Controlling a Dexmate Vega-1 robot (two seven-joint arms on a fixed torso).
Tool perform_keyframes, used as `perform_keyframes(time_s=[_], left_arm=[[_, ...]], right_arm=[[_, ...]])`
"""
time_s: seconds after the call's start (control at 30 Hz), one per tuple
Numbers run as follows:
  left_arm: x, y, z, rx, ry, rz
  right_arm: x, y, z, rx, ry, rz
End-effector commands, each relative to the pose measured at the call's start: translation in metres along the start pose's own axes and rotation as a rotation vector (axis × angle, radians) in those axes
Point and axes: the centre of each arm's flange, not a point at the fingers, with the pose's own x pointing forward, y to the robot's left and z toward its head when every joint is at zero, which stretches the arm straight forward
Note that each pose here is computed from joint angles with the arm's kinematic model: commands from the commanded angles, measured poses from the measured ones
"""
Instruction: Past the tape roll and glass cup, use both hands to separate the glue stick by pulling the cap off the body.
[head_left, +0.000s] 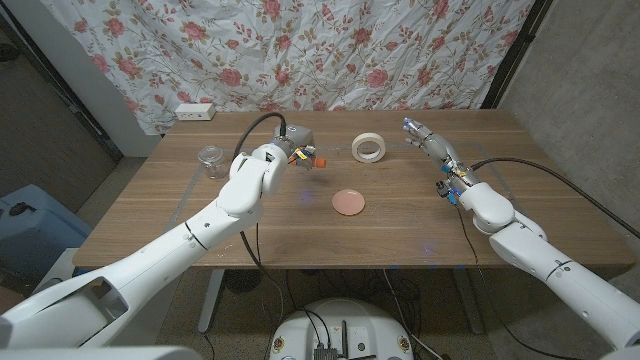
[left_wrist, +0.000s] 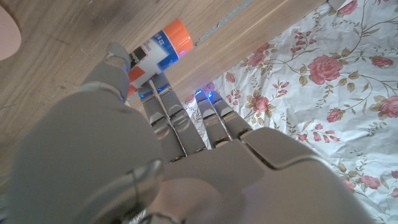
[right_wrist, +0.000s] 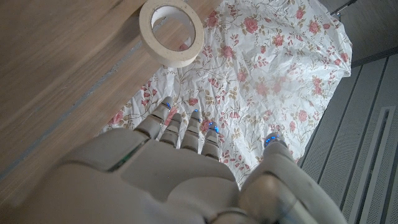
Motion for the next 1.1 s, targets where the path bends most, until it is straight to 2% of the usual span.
perform_keyframes(time_s=[0.03, 0.5, 0.67, 1.1], left_arm=[[0.009, 0.007, 0.012, -0.076, -0.048, 0.038], [0.018, 0.010, 0.024, -0.151, -0.095, 0.052], [0.021, 0.009, 0.024, -0.186, -0.113, 0.057], [0.024, 0.002, 0.026, -0.269, -0.106, 0.056]], right_arm=[[-0.001, 0.005, 0.010, -0.108, -0.024, 0.052], [-0.002, 0.008, 0.016, -0.223, -0.027, 0.135], [-0.004, 0.007, 0.015, -0.252, -0.016, 0.142], [-0.009, 0.002, 0.020, -0.347, 0.013, 0.154]])
